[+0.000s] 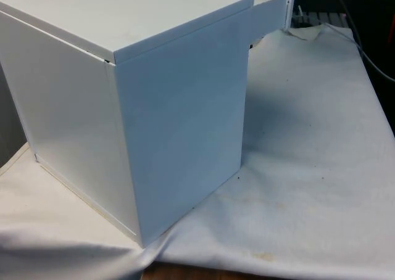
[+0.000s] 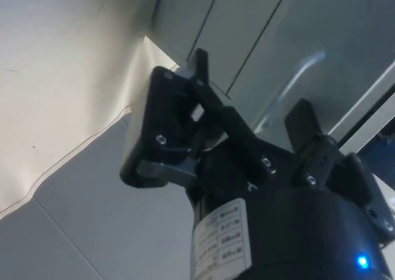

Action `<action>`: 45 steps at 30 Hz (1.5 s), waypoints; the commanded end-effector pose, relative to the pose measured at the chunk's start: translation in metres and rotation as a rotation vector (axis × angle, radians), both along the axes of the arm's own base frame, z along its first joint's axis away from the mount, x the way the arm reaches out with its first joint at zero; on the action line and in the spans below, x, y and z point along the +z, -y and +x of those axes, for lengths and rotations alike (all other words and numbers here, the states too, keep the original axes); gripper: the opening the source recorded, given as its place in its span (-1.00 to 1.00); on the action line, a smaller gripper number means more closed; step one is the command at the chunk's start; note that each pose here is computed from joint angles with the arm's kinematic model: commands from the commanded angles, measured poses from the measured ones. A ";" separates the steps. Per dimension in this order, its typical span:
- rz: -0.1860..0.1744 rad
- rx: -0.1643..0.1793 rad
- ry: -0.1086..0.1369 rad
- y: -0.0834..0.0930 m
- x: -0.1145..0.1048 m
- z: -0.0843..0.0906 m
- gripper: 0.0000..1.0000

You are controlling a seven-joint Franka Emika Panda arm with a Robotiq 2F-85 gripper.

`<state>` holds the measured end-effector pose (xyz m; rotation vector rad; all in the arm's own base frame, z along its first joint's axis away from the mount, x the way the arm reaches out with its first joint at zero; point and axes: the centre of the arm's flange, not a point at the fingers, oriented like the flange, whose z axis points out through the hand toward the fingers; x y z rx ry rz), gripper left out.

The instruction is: Open the drawer, then close it.

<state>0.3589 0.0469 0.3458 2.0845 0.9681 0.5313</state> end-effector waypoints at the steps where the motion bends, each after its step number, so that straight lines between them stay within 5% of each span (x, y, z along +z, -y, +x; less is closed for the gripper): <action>1: 0.003 0.002 -0.001 -0.002 -0.002 -0.002 0.74; 5: 0.013 0.003 -0.001 -0.006 -0.010 -0.010 1.00; 17: 0.032 0.004 -0.018 -0.016 -0.039 -0.028 1.00; 29: 0.018 -0.006 -0.037 -0.015 -0.046 -0.027 0.97; 36: 0.011 -0.009 -0.037 -0.014 -0.045 -0.026 0.07; 39: 0.010 -0.008 -0.037 -0.014 -0.045 -0.026 -0.13; 45: 0.010 -0.009 -0.038 -0.014 -0.045 -0.026 -0.85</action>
